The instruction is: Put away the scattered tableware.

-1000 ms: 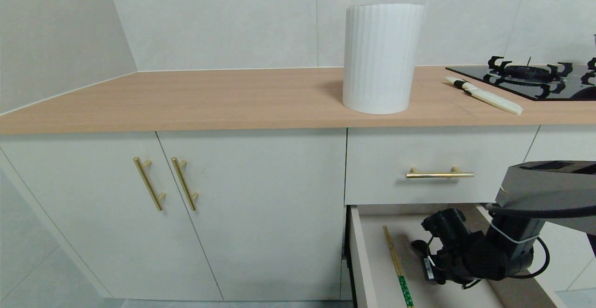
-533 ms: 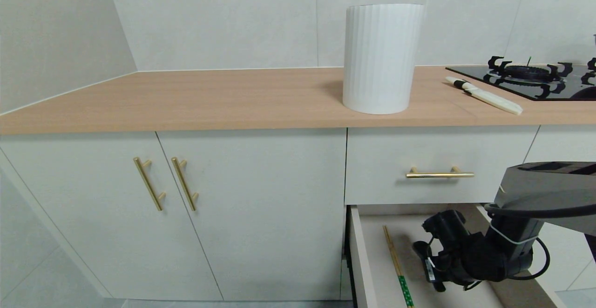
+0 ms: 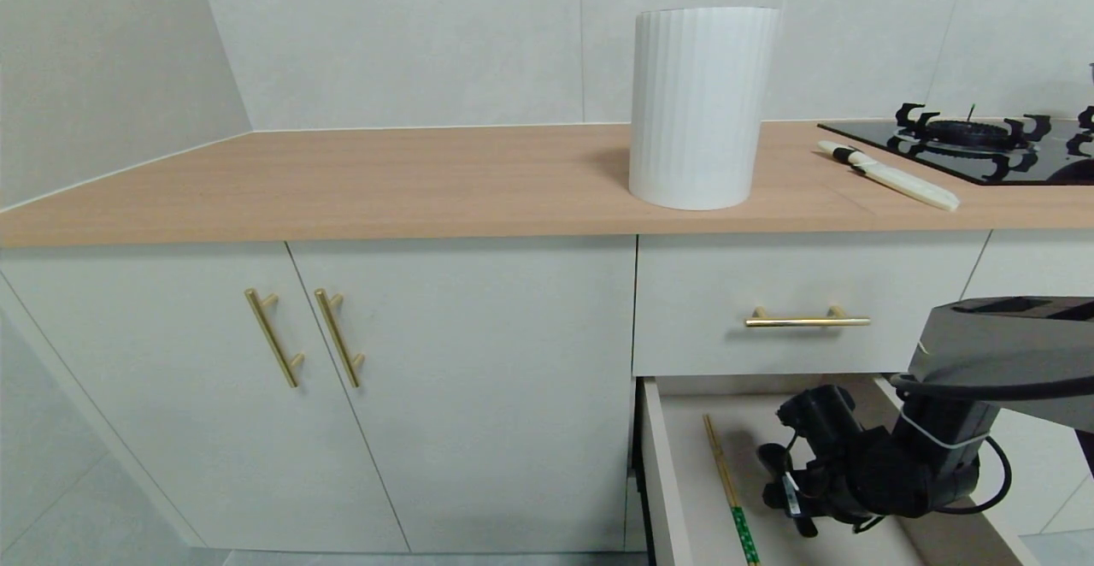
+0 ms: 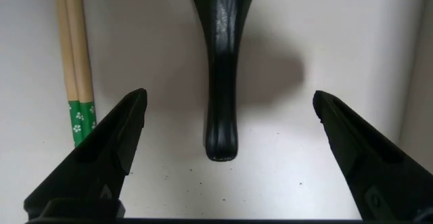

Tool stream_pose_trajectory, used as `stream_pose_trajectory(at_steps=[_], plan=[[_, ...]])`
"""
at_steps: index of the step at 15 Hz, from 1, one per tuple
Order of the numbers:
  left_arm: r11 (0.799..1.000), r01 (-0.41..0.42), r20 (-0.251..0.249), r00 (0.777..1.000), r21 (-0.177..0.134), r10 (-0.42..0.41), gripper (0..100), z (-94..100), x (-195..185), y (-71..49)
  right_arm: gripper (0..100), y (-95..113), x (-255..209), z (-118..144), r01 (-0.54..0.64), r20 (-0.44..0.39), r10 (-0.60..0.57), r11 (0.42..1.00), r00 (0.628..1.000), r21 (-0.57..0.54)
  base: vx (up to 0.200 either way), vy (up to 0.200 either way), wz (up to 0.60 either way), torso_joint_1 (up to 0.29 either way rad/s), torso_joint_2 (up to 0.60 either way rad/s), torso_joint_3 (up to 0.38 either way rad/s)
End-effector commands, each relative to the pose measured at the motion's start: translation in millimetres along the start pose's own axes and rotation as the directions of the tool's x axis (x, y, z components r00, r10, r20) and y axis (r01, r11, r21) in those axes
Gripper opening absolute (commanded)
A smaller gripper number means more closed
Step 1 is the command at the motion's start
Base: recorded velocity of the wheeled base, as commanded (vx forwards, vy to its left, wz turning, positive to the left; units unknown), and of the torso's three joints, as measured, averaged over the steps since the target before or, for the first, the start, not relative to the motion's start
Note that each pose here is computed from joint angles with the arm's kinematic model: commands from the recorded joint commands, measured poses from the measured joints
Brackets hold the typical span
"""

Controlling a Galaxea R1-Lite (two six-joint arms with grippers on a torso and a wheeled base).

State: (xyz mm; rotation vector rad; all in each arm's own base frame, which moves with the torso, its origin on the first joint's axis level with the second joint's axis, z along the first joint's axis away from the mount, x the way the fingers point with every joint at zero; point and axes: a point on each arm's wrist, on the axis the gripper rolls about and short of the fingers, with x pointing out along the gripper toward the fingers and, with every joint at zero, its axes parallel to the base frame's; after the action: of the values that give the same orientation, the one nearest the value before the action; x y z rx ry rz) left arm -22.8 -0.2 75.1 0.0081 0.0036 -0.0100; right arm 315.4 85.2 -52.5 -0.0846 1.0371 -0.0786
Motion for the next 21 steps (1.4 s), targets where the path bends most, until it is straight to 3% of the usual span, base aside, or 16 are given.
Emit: stream_pose_trajectory(at_steps=[1, 4, 7, 13, 17, 21], plan=[[1.000, 0.001, 0.001, 1.000, 0.000, -0.001, 100, 0.1, 0.0, 0.0, 100, -1.2, -7.3, 4.3, 0.010, 0.025, -0.010, 1.000, 1.000, 0.007, 0.000, 0.000, 0.00, 0.000, 0.00, 0.000], [1.000, 0.001, 0.001, 1.000, 0.000, -0.001, 100, 0.1, 0.0, 0.0, 100, -9.8, -64.5, 23.3, -0.036, 0.158, 0.031, 0.999, 0.987, 0.032, 0.000, 0.000, 0.00, 0.000, 0.00, 0.000], [1.000, 0.001, 0.001, 1.000, 0.000, -0.001, 100, 0.1, 0.0, 0.0, 100, -11.5, -112.3, 28.7, -0.082, 0.235, 0.076, 0.996, 0.969, 0.016, 0.000, 0.000, 0.00, 0.000, 0.00, 0.000], [1.000, 0.001, -0.001, 1.000, 0.000, -0.001, 100, -0.1, 0.0, 0.0, 100, -13.3, -199.9, 21.7, -0.178, 0.272, 0.188, 0.982, 0.944, -0.061, 0.000, 0.000, 0.00, 0.000, 0.00, 0.000], [1.000, 0.001, -0.001, 1.000, 0.000, -0.001, 100, -0.1, 0.0, 0.0, 100, -12.7, -211.7, 19.0, -0.188, 0.280, 0.203, 0.979, 0.938, -0.078, 0.000, 0.000, 0.00, 0.000, 0.00, 0.000], [1.000, 0.001, 0.001, 1.000, 0.000, -0.001, 100, 0.1, 0.0, 0.0, 100, -12.2, -211.7, 16.7, -0.188, 0.267, 0.204, 0.978, 0.942, -0.087, -0.200, 0.000, 0.00, 0.001, 0.00, 0.002]])
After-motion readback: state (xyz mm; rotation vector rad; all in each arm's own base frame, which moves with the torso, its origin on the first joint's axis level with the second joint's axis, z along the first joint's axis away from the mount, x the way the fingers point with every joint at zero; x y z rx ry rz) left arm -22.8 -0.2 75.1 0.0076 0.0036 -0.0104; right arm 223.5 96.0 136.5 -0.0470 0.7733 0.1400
